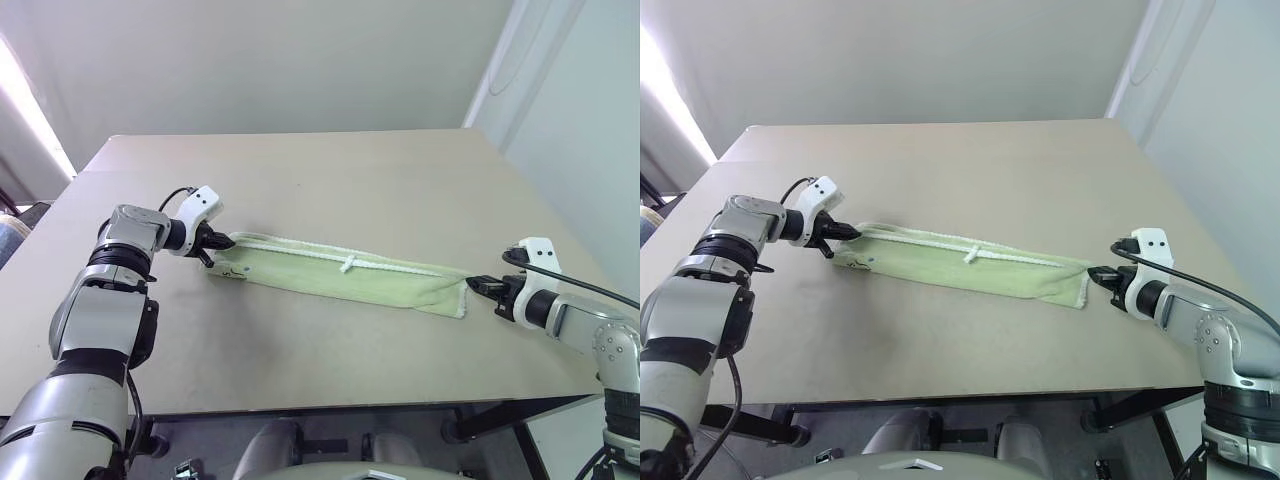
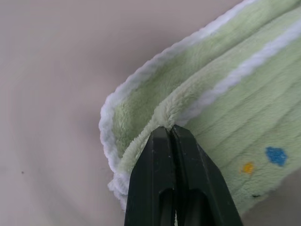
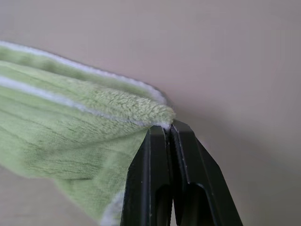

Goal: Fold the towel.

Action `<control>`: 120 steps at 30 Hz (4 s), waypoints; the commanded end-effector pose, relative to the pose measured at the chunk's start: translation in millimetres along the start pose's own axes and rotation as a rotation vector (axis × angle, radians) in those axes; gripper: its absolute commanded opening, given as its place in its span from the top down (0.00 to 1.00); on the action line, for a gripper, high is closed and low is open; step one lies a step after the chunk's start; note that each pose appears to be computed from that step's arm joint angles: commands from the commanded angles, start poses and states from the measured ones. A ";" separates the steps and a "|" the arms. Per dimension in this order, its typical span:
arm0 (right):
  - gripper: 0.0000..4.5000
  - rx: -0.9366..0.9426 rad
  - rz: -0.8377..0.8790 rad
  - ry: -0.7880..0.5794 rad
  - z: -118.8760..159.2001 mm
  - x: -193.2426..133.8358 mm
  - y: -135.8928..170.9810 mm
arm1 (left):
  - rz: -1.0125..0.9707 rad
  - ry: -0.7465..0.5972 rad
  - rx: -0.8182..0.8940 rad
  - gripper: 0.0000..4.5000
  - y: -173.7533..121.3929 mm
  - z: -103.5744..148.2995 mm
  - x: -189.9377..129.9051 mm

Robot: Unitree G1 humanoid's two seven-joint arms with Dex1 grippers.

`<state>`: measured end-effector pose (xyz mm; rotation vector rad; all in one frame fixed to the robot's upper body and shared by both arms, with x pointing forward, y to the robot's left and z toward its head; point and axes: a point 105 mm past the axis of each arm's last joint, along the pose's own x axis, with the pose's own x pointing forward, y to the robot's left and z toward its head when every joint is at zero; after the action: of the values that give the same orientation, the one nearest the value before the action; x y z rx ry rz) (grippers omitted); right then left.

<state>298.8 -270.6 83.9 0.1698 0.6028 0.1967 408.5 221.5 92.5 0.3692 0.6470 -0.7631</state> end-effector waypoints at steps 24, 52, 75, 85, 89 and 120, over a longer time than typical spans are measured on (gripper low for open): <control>0.36 -0.019 -0.029 -0.096 26.7 20.3 -0.7 | 0.235 -0.127 -0.047 0.28 18.9 17.9 7.9; 0.01 0.761 0.566 -0.290 22.2 -37.5 88.2 | -0.002 -0.459 0.026 0.00 -11.3 86.3 0.8; 0.01 1.053 0.274 -0.121 -47.3 -11.7 72.2 | -0.399 -0.426 0.105 0.00 -73.7 73.8 15.7; 0.01 1.055 0.226 -0.150 -37.3 5.1 64.7 | -0.505 -0.352 0.202 0.00 -107.5 46.3 15.1; 0.09 1.055 0.185 -0.158 -35.1 10.6 58.8 | -0.515 -0.337 0.212 0.00 -113.5 41.8 16.6; 0.99 0.874 0.074 -0.141 -26.1 -36.9 1.2 | -0.453 -0.289 0.221 0.00 -99.4 28.7 19.6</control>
<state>255.9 -273.5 77.1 1.0603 0.4943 -0.0442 351.6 128.3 79.7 0.2771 0.4182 -1.3095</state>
